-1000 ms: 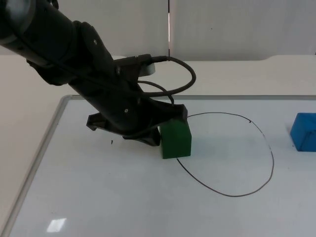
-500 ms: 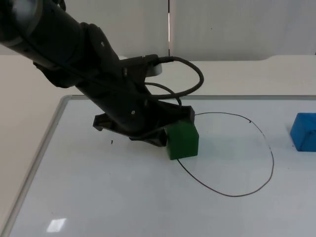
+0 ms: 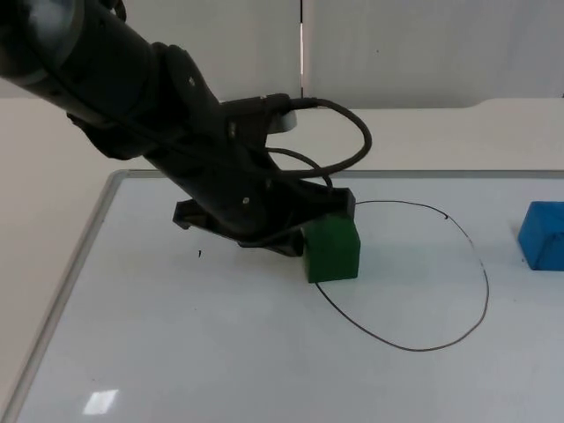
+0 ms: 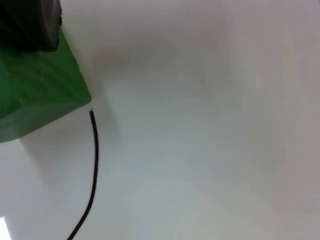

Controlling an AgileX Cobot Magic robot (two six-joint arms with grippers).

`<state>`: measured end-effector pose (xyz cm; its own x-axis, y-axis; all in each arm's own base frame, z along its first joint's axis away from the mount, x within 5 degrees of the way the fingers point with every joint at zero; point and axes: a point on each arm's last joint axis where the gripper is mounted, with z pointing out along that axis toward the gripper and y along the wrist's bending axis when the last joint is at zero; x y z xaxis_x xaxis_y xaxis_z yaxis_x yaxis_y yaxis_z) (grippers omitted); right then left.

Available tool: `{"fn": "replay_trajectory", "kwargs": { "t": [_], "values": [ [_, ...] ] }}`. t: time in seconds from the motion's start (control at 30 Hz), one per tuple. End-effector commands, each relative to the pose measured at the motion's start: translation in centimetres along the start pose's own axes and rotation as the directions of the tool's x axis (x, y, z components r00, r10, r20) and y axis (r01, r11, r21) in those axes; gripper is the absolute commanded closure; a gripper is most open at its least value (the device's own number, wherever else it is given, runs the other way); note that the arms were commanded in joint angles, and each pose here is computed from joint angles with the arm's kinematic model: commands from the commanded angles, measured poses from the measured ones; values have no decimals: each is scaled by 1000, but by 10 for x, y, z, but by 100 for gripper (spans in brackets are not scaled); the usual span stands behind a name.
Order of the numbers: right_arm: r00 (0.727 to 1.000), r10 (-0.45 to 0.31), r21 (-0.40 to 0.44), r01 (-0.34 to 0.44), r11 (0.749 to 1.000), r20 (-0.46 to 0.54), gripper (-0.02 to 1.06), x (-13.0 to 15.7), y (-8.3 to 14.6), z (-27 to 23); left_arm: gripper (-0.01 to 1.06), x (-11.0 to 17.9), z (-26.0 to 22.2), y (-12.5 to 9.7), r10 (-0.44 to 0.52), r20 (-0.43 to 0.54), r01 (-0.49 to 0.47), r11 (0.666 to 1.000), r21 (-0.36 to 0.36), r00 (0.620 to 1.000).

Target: Push the two cubes into the marked area.

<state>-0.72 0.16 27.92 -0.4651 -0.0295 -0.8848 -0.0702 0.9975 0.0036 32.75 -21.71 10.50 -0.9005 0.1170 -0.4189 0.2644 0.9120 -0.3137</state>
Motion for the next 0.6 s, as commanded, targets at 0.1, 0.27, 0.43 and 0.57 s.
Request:
{"fn": "replay_trajectory", "kwargs": {
  "t": [0.1,0.27,0.43,0.57],
  "values": [
    [1000,2,6,-2,1000,9,-1,-1,0,-1,105,2,0,-13,22,13,-22,1000,15,1000],
    [1000,2,6,-2,1000,9,-1,-1,0,-1,105,3,1,-18,35,21,-36,999,18,999],
    [1000,2,6,-2,1000,9,-1,-1,0,-1,105,2,1,-18,40,38,-40,999,13,999],
    [1000,2,6,-2,1000,9,-1,-1,0,-1,105,-1,0,-19,45,53,-46,999,14,998]
  ]
}}
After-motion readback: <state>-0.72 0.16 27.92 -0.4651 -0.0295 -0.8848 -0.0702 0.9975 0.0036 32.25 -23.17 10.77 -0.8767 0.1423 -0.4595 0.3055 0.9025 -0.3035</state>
